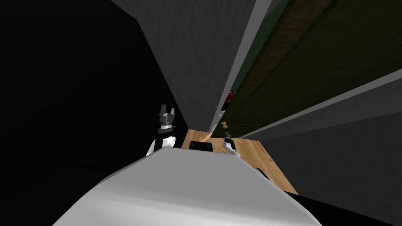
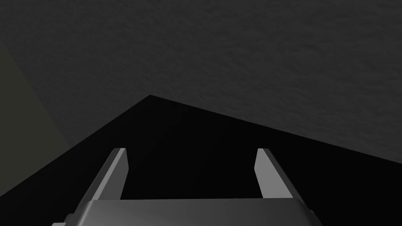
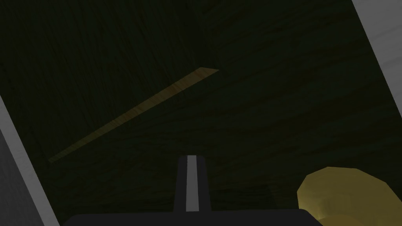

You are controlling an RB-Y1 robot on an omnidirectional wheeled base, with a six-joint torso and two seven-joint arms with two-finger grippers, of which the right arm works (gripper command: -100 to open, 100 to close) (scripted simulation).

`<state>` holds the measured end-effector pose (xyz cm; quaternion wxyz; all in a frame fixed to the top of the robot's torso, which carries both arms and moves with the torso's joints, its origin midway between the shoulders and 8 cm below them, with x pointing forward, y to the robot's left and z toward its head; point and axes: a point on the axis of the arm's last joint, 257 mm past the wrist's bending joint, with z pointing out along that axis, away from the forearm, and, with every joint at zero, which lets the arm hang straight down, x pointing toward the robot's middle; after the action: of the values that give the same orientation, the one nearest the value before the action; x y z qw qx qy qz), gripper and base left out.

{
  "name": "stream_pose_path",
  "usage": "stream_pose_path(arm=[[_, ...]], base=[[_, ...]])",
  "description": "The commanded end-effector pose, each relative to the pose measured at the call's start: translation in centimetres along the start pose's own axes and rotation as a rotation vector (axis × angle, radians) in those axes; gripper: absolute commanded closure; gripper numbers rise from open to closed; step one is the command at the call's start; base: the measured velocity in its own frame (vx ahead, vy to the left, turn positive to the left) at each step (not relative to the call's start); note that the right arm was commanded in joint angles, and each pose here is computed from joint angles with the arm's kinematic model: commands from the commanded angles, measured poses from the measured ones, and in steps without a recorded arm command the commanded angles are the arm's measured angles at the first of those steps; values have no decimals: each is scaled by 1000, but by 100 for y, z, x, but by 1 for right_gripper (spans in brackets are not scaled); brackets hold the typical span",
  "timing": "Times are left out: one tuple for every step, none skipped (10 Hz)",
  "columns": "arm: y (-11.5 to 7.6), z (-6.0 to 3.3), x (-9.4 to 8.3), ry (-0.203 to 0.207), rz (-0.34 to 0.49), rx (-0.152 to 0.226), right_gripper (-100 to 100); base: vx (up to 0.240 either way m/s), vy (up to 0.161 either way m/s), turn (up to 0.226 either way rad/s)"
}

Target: Pull the door open

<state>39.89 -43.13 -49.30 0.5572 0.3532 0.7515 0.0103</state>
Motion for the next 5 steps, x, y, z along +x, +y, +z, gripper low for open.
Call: stream_pose_path(arm=[[77,-5,-65,-26,-44,-25,-100],[123,-13,-95,-39,-70,-40,-100],[173,-23,-127,-53,-97,-56,-100],[228,-36,-160,-69,-126,-74,-100],[285,-51,-192,-86,-155,-92,-100]], base=[[-141,-78,100],[-111,-88,128],[-118,-73,100],[-111,-74,132],[-95,-73,165]])
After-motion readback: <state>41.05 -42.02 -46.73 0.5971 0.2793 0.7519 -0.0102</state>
